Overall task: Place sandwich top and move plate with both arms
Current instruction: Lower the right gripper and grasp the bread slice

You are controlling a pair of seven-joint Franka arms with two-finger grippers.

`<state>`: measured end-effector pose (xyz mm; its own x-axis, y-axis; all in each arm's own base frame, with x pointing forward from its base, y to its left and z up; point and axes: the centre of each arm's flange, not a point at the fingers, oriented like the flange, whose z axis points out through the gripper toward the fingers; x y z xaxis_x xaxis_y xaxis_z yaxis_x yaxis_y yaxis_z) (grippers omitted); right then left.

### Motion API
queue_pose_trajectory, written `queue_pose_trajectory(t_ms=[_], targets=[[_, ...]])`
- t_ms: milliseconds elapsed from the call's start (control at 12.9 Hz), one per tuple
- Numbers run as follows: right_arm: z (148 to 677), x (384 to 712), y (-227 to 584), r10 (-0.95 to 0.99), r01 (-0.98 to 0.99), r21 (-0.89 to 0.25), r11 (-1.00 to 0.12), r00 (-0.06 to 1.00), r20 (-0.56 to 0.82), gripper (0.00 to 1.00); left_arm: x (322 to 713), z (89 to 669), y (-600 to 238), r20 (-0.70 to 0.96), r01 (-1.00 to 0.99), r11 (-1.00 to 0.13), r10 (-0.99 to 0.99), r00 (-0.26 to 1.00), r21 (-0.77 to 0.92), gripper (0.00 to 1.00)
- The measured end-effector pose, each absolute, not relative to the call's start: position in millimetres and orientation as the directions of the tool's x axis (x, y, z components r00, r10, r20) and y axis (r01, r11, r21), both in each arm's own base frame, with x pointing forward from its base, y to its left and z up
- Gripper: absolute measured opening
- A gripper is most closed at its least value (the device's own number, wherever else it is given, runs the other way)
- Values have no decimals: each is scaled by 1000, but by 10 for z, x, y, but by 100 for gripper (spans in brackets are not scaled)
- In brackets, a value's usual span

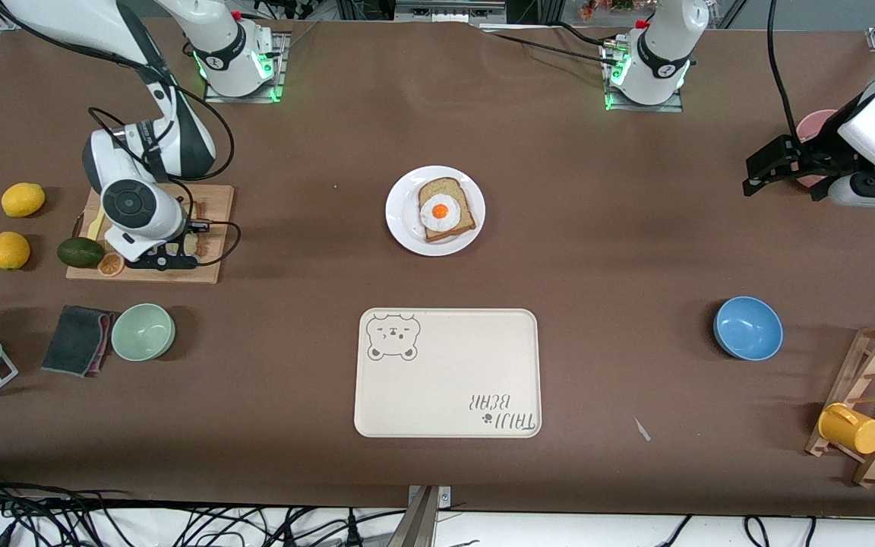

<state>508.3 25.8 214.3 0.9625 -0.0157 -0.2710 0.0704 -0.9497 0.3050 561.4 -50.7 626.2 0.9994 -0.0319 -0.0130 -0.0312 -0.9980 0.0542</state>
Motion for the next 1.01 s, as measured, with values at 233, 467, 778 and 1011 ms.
queue_pose_trajectory(t_ms=[233,467,778,1011], targets=[[2127,5105,308,-15,63,301,-951,968,-251,41,5614,6262,-507,-13,-31,-998,-32,999,54,100],[2099,5116,326,-13,61,296,-953,970,-241,41,5616,6262,-484,-13,-27,-998,-28,1000,54,100],[1947,5090,333,-13,65,292,-954,966,-258,41,5620,6260,-434,-13,23,-999,23,1000,24,100],[1863,5092,339,-9,68,286,-956,966,-260,41,5644,6216,-389,-23,105,-994,104,994,19,100]])
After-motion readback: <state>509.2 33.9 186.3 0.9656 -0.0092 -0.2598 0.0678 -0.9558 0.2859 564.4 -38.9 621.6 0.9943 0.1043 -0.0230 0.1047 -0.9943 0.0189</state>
